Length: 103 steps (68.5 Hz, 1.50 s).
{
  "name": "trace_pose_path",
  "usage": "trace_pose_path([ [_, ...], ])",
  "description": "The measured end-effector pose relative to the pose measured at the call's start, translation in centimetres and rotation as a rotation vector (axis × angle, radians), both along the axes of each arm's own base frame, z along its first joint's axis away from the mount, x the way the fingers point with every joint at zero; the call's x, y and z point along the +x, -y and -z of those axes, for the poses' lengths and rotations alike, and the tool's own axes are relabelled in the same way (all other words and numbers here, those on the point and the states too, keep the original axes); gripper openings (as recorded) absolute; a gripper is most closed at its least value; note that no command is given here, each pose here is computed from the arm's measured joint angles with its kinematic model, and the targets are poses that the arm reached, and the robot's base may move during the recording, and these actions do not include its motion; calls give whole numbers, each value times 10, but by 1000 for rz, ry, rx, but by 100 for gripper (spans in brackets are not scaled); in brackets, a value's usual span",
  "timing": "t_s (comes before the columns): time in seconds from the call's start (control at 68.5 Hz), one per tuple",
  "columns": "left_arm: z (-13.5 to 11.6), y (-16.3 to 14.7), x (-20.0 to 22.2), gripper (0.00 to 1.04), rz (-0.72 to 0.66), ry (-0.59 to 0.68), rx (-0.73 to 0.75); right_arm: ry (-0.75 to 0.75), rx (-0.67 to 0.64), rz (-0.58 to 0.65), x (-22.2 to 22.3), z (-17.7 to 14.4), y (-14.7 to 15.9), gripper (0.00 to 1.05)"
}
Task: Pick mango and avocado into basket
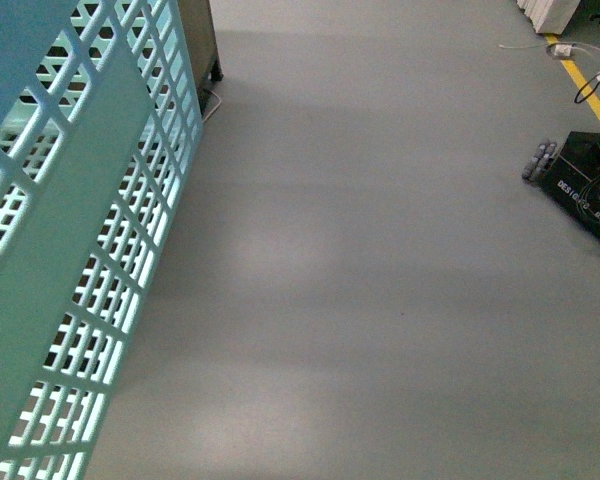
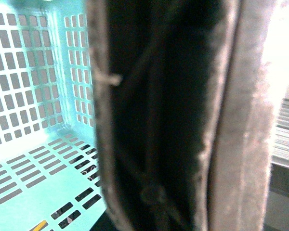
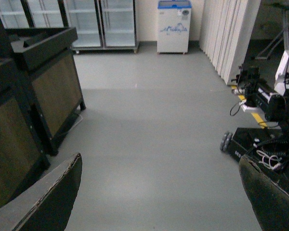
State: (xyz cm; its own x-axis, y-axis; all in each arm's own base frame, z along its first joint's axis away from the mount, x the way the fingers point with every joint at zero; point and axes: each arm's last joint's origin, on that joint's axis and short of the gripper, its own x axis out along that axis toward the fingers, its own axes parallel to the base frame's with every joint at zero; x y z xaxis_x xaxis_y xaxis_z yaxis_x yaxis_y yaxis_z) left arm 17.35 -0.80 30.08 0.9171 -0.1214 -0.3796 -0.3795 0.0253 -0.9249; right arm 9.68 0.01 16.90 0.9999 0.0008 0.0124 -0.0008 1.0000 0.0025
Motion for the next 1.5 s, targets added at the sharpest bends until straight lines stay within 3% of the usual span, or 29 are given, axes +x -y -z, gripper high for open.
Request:
trace_pose_path([
  [1.504, -2, 1, -1, 14, 3, 8, 0, 0, 0, 2, 0, 0, 0, 96],
])
